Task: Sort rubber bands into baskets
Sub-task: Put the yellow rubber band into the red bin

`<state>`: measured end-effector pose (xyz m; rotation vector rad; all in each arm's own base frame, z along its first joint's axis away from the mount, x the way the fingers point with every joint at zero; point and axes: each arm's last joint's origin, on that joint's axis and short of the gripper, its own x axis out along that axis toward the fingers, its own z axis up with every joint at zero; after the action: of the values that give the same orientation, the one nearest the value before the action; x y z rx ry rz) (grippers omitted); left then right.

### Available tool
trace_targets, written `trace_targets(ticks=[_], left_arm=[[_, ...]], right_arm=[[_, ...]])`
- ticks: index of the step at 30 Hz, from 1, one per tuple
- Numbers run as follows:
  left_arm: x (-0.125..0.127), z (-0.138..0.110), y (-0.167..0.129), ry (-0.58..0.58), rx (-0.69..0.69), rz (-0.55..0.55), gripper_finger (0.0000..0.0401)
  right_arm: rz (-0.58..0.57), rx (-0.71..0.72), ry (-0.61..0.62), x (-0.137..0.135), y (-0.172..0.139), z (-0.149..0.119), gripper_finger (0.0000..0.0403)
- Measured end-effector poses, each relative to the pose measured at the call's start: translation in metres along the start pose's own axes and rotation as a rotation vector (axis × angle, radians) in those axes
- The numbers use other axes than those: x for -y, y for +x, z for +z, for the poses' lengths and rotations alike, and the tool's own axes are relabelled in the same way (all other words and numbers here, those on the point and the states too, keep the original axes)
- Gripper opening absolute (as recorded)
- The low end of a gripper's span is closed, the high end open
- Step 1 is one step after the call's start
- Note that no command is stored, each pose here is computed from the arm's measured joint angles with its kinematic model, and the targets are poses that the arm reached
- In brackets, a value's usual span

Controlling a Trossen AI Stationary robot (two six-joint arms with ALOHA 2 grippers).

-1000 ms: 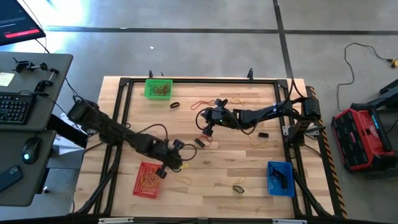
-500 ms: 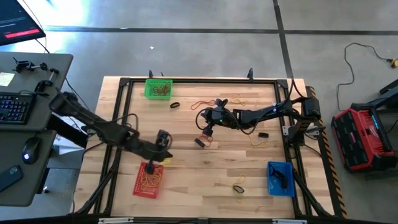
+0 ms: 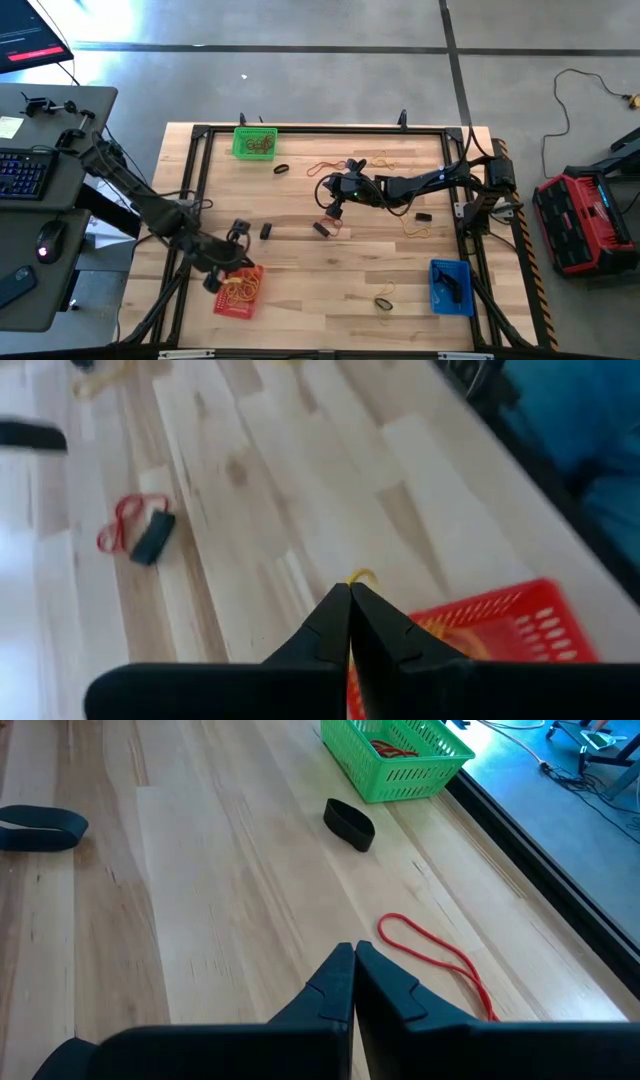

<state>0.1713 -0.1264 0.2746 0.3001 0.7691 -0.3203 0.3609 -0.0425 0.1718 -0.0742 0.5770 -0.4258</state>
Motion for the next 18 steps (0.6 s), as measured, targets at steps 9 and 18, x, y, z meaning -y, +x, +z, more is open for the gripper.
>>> trace_targets(ticks=[9, 18], left_arm=[[0.009, 0.017, -0.03, -0.053, -0.013, -0.062, 0.0], [0.021, 0.003, -0.018, -0.167, -0.148, -0.038, 0.0]], right_arm=[[0.0, 0.0, 0.0, 0.0, 0.0, 0.0, 0.0], [0.0, 0.0, 0.0, 0.0, 0.0, 0.0, 0.0]])
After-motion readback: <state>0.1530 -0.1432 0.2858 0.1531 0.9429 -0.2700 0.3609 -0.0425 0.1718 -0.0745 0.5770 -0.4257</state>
